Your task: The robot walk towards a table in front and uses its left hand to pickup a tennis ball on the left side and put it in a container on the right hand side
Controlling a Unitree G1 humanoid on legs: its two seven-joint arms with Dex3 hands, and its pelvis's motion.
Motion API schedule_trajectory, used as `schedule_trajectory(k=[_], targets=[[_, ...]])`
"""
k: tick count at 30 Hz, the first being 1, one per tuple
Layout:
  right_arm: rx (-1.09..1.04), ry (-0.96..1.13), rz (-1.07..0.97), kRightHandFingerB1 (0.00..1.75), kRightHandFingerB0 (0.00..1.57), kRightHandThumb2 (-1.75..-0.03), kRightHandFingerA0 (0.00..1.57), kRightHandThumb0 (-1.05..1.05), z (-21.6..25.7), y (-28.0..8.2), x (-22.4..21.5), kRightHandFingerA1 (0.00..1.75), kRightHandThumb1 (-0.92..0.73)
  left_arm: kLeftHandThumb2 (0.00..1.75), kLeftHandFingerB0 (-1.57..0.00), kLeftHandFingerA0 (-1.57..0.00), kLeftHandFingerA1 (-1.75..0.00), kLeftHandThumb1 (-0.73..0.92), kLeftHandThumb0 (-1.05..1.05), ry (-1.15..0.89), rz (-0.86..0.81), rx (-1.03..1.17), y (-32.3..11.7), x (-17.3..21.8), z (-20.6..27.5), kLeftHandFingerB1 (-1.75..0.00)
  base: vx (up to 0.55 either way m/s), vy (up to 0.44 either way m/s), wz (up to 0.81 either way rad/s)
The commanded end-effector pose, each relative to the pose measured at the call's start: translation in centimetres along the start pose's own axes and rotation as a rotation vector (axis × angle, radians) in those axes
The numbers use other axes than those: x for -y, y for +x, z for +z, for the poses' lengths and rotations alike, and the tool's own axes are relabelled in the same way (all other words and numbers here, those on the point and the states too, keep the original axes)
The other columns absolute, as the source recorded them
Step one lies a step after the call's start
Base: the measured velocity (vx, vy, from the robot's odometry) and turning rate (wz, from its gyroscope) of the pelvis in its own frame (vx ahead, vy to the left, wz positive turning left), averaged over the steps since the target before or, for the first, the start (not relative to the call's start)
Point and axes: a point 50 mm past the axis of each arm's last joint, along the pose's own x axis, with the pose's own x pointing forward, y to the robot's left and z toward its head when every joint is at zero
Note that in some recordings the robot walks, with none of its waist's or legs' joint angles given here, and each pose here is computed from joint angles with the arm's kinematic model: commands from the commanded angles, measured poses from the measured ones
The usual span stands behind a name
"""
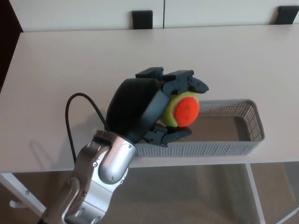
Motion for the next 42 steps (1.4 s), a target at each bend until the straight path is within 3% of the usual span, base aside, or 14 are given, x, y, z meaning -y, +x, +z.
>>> schedule_trajectory(k=[1, 4, 5, 6, 9, 10, 11, 22, 23, 24, 27, 28, 40, 42], targets=[[-0.002, -0.013, -0.010, 0.41, 0.48, -0.58, 0.61, -0.31, 0.1, 0.0, 0.6, 0.52, -0.62, 0.66, -0.75, -0.82, -1.55, 0.77, -0.12, 0.022, 0.039, -0.006, 0.5, -0.6, -0.7, -0.98, 0.00, 0.000, 0.00], [-0.001, -0.016, -0.007, 0.41, 0.48, -0.58, 0.63, -0.31, 0.1, 0.1, 0.5, 0.52, -0.62, 0.64, -0.77, -0.81, -1.55, 0.80, -0.09, 0.028, 0.039, -0.027, 0.7, -0.7, -1.1, -0.86, 0.00, 0.000, 0.00], [-0.001, -0.013, -0.008, 0.41, 0.48, -0.58, 0.62, -0.31, 0.1, 0.1, 0.5, 0.52, -0.61, 0.63, -0.65, -0.86, -1.19, 0.77, -0.18, 0.015, 0.037, -0.031, 0.6, -0.6, -1.2, -0.43, 0.00, 0.000, 0.00], [0.000, -0.012, -0.006, 0.41, 0.48, -0.58, 0.61, -0.32, 0.2, 0.0, 0.5, 0.52, -0.62, 0.62, -0.44, -0.83, -0.60, 0.73, -0.32, 0.013, 0.028, -0.037, 0.6, -0.6, -1.3, -0.34, 0.00, 0.000, 0.00], [0.002, -0.014, -0.003, 0.41, 0.48, -0.58, 0.61, -0.32, 0.2, 0.0, 0.5, 0.52, -0.62, 0.62, -0.44, -0.83, -0.60, 0.73, -0.32, 0.017, 0.015, -0.045, 0.6, -0.5, -1.4, -0.34, 0.00, 0.000, 0.00], [-0.003, -0.017, 0.004, 0.41, 0.47, -0.58, 0.60, -0.32, 0.1, 0.1, 0.5, 0.51, -0.63, 0.90, 0.00, 0.00, -0.19, 0.49, -0.77, 0.089, -0.104, -0.097, 0.5, -0.2, -1.8, -0.19, 0.00, 0.000, 0.00], [-0.003, -0.029, 0.009, 0.41, 0.48, -0.58, 0.61, -0.33, 0.2, 0.0, 0.5, 0.51, -0.63, 0.92, 0.00, 0.00, -0.12, 0.48, -0.81, 0.132, -0.174, -0.129, 0.3, 0.0, -2.0, -0.15, 0.00, 0.000, 0.00], [-0.008, -0.041, 0.011, 0.41, 0.49, -0.58, 0.63, -0.31, 0.3, 0.1, 0.5, 0.51, -0.61, 0.99, 0.00, 0.00, -0.04, 0.54, -0.93, 0.198, -0.253, -0.134, -0.3, 0.2, -1.8, -0.06, 0.00, 0.000, 0.00], [-0.008, -0.043, 0.013, 0.41, 0.49, -0.58, 0.63, -0.32, 0.3, 0.1, 0.5, 0.51, -0.61, 0.64, 0.00, 0.00, -0.06, 0.72, -1.00, 0.202, -0.256, -0.136, -0.4, 0.2, -1.7, -0.11, 0.00, 0.000, 0.00], [-0.008, -0.044, 0.014, 0.41, 0.49, -0.58, 0.63, -0.32, 0.3, 0.1, 0.5, 0.51, -0.61, 0.64, 0.00, 0.00, -0.06, 0.72, -1.00, 0.204, -0.257, -0.136, -0.4, 0.2, -1.7, -0.11, 0.00, 0.000, 0.00], [-0.013, -0.052, 0.022, 0.40, 0.47, -0.58, 0.62, -0.32, 0.3, 0.2, 0.4, 0.51, -0.63, 0.81, 0.00, 0.00, -0.04, 0.59, -1.03, 0.207, -0.248, -0.131, -0.5, 0.1, -1.5, -0.06, 0.00, 0.000, 0.00], [-0.012, -0.061, 0.023, 0.40, 0.48, -0.58, 0.63, -0.32, 0.3, 0.2, 0.4, 0.51, -0.63, 1.00, 0.00, 0.00, -0.08, 0.54, -0.90, 0.201, -0.239, -0.124, -0.7, 0.1, -1.4, -0.10, 0.00, 0.000, 0.00], [-0.008, -0.089, 0.038, 0.40, 0.48, -0.58, 0.62, -0.32, 0.8, 0.5, 0.4, 0.51, -0.62, 0.95, 0.00, 0.00, -0.10, 0.53, -0.84, 0.018, -0.065, 0.069, -5.0, -4.5, 2.6, -0.14, 0.00, 0.000, 0.00], [-0.023, -0.080, 0.037, 0.41, 0.48, -0.58, 0.62, -0.31, 0.7, 0.4, 0.7, 0.52, -0.61, 0.94, -0.07, 0.00, -0.14, 0.51, -0.80, -0.125, 0.043, 0.187, -10.2, -8.3, 4.8, -0.23, 0.00, 0.000, 0.00]])
